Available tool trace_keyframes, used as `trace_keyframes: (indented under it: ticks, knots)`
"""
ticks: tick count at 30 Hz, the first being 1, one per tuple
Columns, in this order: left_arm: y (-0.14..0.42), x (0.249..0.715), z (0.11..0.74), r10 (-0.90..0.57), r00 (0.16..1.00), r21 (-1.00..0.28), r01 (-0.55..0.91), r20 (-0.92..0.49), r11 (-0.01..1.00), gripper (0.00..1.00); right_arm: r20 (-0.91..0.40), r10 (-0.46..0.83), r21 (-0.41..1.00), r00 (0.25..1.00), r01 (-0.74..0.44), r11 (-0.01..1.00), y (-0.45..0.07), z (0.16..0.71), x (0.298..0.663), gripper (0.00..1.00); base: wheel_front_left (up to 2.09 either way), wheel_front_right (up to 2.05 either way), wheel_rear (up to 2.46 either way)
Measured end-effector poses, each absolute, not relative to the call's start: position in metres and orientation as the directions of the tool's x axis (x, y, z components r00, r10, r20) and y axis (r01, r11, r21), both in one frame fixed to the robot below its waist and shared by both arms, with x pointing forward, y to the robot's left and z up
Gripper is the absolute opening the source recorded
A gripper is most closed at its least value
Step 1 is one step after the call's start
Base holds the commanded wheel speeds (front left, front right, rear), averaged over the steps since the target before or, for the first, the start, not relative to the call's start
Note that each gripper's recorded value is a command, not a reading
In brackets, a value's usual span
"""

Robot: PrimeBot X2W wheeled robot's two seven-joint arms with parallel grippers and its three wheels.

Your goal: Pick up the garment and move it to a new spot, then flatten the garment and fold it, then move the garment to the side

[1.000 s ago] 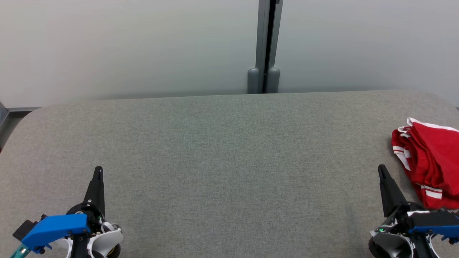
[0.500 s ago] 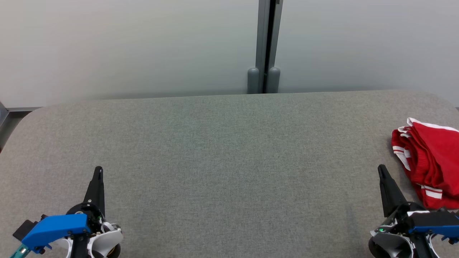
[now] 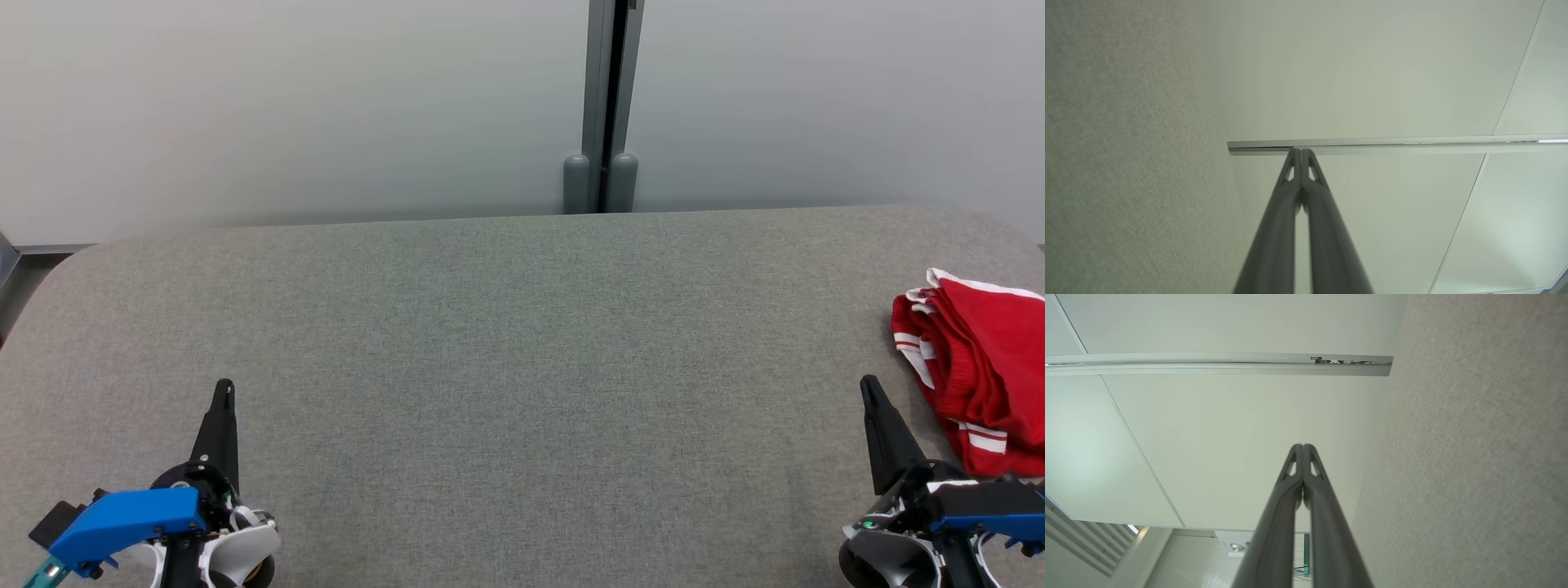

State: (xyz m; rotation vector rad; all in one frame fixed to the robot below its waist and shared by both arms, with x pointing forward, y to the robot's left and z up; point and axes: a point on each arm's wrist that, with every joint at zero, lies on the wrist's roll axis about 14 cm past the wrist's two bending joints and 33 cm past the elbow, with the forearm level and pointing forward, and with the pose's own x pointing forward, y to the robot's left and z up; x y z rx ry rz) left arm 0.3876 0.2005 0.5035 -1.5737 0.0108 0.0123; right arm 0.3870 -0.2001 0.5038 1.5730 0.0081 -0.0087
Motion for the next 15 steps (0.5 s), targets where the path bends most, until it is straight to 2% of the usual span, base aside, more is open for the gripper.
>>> trace_keyframes:
  ticks: [15]
  knots:
    - [0.2005,0.3876,0.5035,0.001,1.000,-1.000,-0.015,-0.015,-0.003,0.00,-0.011,0.000,1.000,1.000,0.011,-0.002,-0.2001,0.5038,0.3871,0.00,0.00,0.00,0.00]
